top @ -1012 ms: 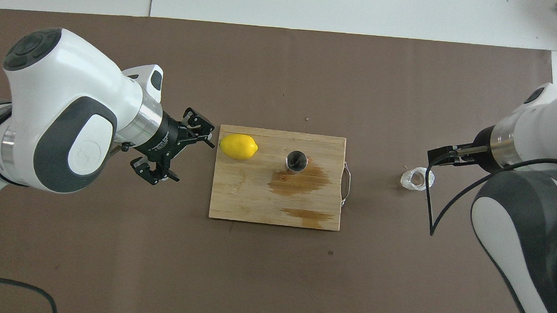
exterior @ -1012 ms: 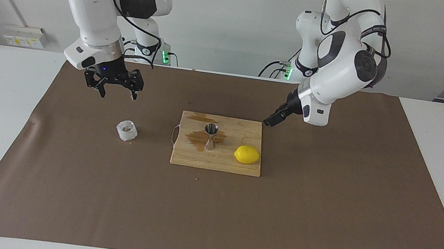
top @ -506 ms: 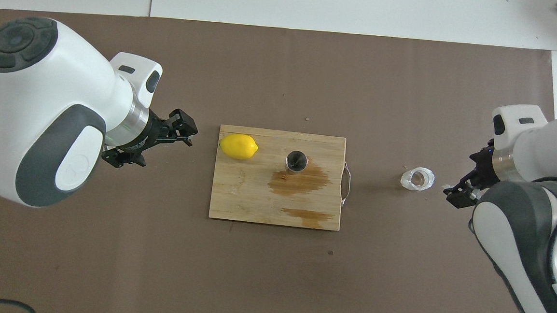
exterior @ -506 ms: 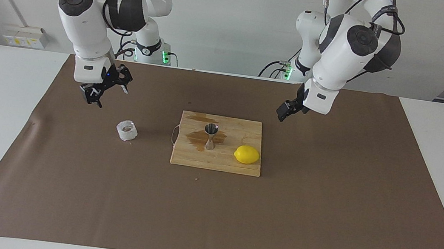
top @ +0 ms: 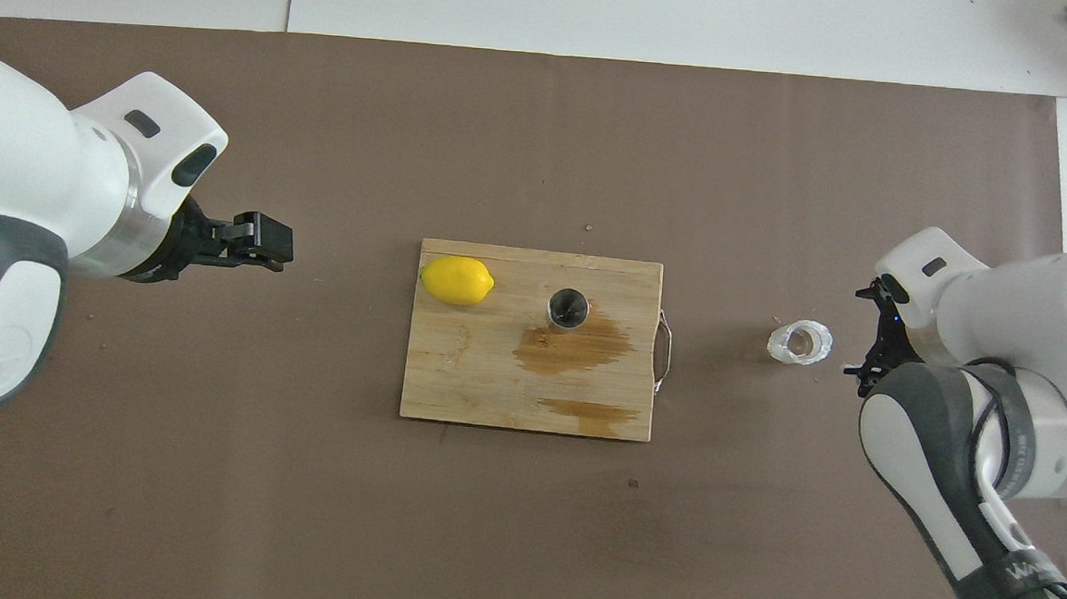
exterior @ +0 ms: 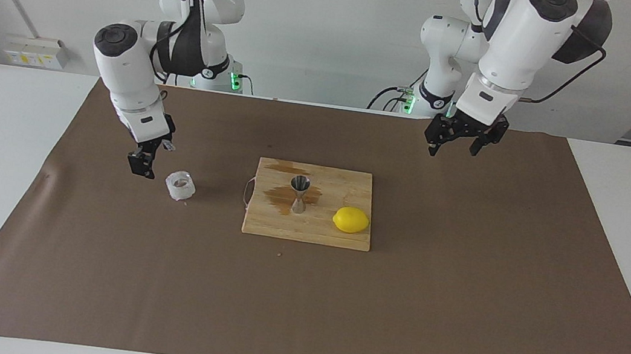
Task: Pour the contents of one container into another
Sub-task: 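Withdraw the left gripper while the right gripper reaches the glass cup, then grasp the small glass cup with the right gripper and lift it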
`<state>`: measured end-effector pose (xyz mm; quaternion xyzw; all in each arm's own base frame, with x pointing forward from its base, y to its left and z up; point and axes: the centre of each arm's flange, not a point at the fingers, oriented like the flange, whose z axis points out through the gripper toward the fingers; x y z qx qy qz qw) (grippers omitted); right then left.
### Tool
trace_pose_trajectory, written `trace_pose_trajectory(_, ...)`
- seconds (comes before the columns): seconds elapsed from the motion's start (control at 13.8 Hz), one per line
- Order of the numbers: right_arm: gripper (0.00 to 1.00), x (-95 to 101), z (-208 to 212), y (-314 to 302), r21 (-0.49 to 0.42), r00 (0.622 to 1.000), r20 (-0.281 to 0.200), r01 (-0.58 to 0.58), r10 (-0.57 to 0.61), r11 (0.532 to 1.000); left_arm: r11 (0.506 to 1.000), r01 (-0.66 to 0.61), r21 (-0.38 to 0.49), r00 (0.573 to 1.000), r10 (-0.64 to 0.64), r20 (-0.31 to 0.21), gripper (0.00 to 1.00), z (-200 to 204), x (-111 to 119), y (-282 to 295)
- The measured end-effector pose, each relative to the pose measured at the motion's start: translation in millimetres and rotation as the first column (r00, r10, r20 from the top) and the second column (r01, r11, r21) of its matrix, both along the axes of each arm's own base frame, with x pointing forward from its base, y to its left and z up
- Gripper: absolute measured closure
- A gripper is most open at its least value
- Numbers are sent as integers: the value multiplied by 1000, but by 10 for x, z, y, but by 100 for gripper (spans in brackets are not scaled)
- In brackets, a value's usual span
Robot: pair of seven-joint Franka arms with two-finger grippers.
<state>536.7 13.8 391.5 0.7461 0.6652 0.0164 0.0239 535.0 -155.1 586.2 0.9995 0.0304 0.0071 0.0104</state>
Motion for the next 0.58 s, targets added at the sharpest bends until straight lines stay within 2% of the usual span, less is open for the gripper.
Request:
trace_pose_trajectory(0.29,0,81,-333,12,16,990,4,-140,140,990,999,34,4,999,-34,3,0,-2,167,777)
trace_pose_trajectory(0.58,0,83,-543,-79,28,975,-27,-220,221,975,1000,30,3,999,-30,23,0,120,153,1156)
